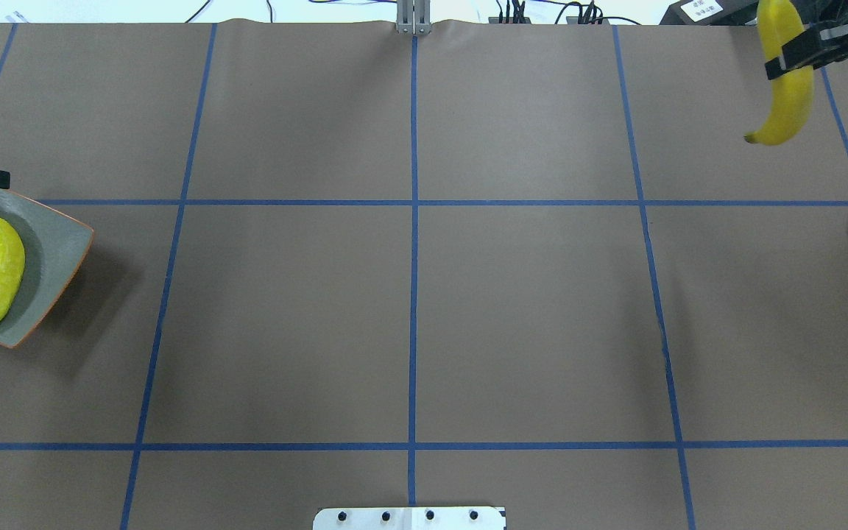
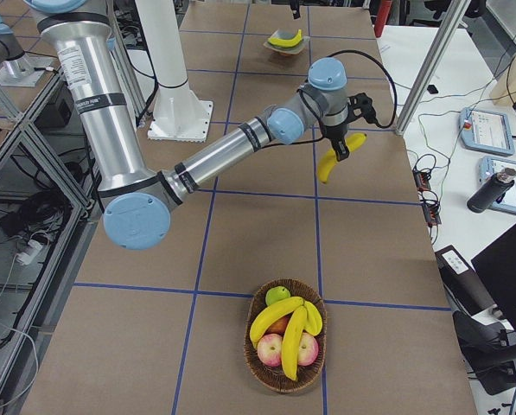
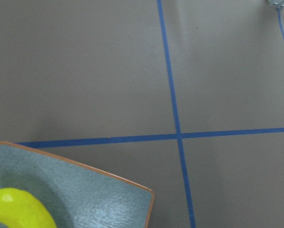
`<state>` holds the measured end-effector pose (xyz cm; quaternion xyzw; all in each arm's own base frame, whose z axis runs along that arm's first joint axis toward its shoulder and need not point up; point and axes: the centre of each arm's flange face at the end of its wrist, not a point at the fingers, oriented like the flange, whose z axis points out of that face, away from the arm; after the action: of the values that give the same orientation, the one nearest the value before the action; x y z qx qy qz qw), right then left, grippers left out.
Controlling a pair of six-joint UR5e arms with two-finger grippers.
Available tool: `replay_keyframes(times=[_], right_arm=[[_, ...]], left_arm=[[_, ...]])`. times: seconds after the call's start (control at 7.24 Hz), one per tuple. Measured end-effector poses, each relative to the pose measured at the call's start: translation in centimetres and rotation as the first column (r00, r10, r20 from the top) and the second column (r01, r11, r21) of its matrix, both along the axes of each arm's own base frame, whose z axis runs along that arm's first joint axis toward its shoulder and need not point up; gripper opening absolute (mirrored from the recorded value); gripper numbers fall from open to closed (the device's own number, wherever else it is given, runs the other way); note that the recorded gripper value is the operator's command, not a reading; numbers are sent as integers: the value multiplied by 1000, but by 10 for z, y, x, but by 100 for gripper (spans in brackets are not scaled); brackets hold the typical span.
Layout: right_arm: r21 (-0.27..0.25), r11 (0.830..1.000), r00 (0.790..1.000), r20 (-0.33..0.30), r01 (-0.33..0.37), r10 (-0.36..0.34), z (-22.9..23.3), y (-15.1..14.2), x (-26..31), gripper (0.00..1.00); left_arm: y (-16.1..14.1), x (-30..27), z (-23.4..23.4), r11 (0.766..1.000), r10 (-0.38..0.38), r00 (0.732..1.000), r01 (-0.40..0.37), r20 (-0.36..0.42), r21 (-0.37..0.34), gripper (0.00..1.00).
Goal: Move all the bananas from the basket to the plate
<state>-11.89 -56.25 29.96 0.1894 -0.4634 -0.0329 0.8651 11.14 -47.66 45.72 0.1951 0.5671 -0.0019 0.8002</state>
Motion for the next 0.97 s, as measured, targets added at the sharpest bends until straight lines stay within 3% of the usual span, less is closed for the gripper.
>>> replay_keyframes(times=[0.28, 0.55, 0.97], right_arm=[[-98, 995, 992, 119, -32, 44, -77, 6, -59, 0], [-178, 982, 978, 186, -58, 91, -127, 17, -104, 0], [-312, 948, 942, 296, -63, 160, -178, 41, -154, 0]], left_arm=[[-29, 15, -66, 998, -5, 998, 9, -67, 62, 100], [-49, 44, -147, 999, -1, 983, 7, -184, 31, 100], [-30, 93, -244, 995, 88, 946, -70, -312, 70, 100]])
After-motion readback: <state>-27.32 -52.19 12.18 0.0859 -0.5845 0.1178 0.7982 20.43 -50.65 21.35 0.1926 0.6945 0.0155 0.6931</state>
